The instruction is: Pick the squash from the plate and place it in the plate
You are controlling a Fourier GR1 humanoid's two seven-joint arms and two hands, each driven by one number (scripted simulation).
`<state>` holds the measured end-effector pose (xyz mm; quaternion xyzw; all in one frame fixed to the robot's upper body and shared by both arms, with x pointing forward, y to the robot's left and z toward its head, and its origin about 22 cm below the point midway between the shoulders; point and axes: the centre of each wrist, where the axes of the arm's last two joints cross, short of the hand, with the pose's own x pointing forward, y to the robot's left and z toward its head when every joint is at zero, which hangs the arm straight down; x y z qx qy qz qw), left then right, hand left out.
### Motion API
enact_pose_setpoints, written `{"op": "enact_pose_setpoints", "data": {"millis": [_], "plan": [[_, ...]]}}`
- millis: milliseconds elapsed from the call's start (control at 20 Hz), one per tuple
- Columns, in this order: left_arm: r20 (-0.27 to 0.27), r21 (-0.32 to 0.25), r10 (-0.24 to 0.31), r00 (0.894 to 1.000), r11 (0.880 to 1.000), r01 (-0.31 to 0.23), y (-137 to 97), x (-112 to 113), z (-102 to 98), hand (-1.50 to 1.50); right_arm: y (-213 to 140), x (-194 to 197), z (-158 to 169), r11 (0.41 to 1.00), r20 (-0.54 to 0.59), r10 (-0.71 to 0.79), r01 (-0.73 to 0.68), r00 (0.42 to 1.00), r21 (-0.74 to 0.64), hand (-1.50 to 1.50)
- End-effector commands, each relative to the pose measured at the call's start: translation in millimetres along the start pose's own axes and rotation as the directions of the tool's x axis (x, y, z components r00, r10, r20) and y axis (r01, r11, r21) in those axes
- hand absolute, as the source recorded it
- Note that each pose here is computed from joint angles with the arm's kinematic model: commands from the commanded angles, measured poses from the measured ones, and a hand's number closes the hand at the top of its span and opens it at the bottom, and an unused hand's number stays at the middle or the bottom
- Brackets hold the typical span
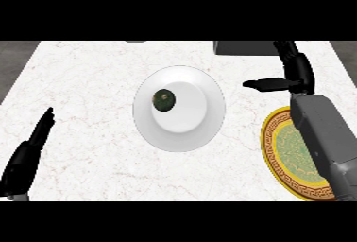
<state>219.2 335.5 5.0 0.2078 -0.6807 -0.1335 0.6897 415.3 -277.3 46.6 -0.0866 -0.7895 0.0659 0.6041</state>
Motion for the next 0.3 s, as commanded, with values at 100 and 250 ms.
{"op": "enact_pose_setpoints", "data": {"millis": [100,250], "plan": [[0.005,-0.008,0.012,1.000,1.000,-0.012,-14.1,-19.3,12.7,0.00,-49.7,-21.9,15.1,1.000,0.006,0.013,-0.013,1.000,0.013,-1.50],[-0.008,-0.006,0.001,1.000,1.000,-0.001,-6.7,-19.2,2.1,0.00,-77.9,-9.1,6.1,1.000,0.003,0.020,-0.020,1.000,0.001,-1.50]]}}
